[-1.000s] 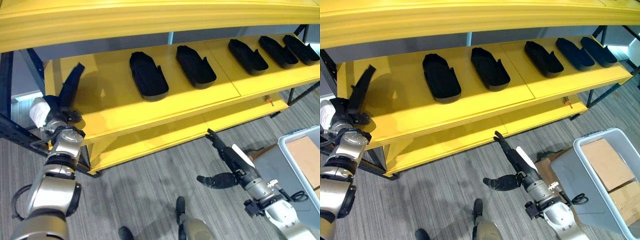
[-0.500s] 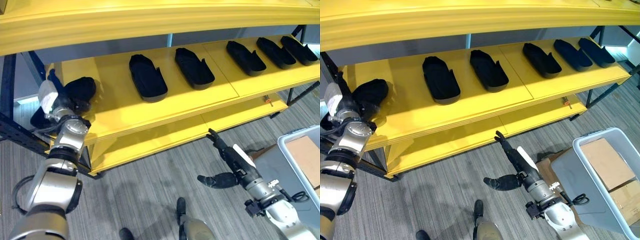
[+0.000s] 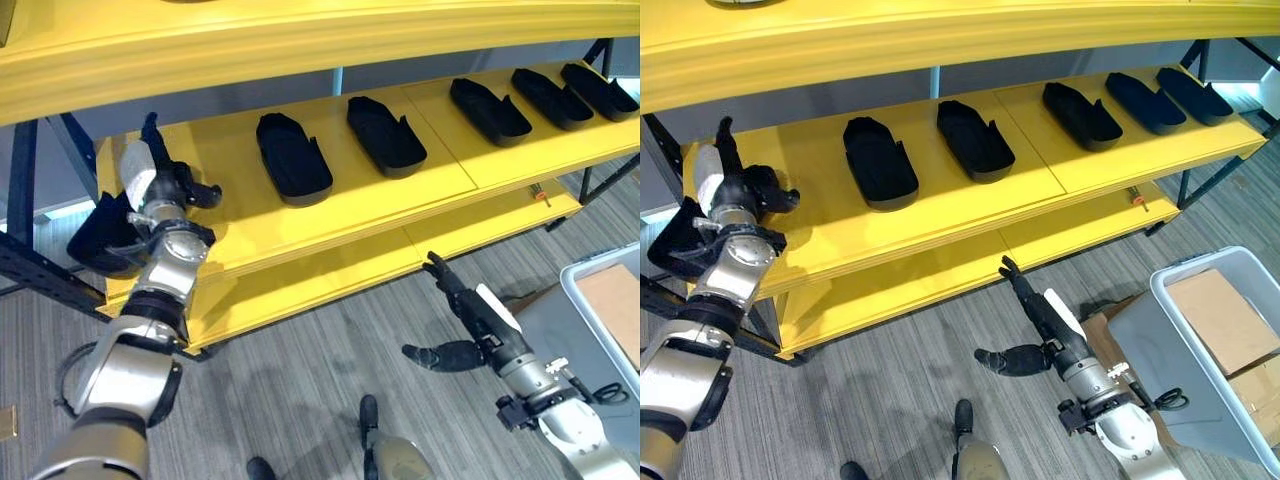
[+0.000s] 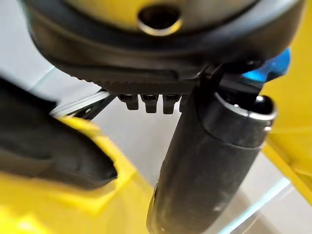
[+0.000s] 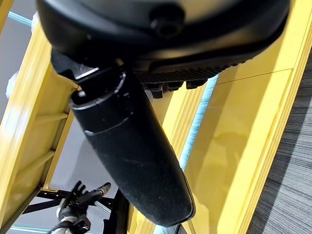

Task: Move parts from the plastic box to the shelf.

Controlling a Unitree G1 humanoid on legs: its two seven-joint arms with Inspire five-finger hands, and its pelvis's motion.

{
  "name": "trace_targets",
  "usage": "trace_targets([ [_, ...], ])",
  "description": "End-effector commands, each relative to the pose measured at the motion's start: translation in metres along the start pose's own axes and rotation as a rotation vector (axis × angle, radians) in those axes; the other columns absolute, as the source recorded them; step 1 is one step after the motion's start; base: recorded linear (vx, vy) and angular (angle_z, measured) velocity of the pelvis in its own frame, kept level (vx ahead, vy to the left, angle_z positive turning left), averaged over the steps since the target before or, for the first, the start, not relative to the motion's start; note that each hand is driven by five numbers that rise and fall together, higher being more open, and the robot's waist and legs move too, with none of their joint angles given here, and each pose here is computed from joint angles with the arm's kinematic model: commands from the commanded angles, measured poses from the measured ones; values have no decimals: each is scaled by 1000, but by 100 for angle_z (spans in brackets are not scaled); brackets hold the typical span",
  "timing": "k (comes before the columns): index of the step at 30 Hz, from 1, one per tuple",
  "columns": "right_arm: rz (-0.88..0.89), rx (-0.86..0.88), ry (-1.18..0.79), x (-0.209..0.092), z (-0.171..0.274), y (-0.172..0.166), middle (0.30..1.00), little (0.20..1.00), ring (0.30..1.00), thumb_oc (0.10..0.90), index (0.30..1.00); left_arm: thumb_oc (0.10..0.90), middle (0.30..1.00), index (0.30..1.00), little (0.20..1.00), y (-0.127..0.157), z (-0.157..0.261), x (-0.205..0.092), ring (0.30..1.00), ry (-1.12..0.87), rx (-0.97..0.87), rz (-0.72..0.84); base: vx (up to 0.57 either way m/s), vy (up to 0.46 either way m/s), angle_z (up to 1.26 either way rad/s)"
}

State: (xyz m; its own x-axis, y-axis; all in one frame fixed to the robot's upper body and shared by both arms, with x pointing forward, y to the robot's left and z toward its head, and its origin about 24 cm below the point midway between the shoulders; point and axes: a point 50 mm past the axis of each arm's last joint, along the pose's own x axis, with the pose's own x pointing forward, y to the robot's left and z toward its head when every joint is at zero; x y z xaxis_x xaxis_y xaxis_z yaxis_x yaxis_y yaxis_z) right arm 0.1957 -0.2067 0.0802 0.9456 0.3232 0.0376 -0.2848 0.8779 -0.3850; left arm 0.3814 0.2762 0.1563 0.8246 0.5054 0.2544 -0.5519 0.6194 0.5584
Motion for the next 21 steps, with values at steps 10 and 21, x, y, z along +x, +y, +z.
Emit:
trace_targets([
  [10, -86, -7, -226, 6, 39, -17, 1000, 1000, 1000, 900, 1000, 900, 1000, 1000, 1000, 44, -21, 22, 1000, 168, -136, 128, -2, 0, 0],
  [21, -90, -10, -225, 6, 40, -19, 1000, 1000, 1000, 900, 1000, 900, 1000, 1000, 1000, 44, -26, 20, 1000, 156, -78, 110, -6, 1, -3],
])
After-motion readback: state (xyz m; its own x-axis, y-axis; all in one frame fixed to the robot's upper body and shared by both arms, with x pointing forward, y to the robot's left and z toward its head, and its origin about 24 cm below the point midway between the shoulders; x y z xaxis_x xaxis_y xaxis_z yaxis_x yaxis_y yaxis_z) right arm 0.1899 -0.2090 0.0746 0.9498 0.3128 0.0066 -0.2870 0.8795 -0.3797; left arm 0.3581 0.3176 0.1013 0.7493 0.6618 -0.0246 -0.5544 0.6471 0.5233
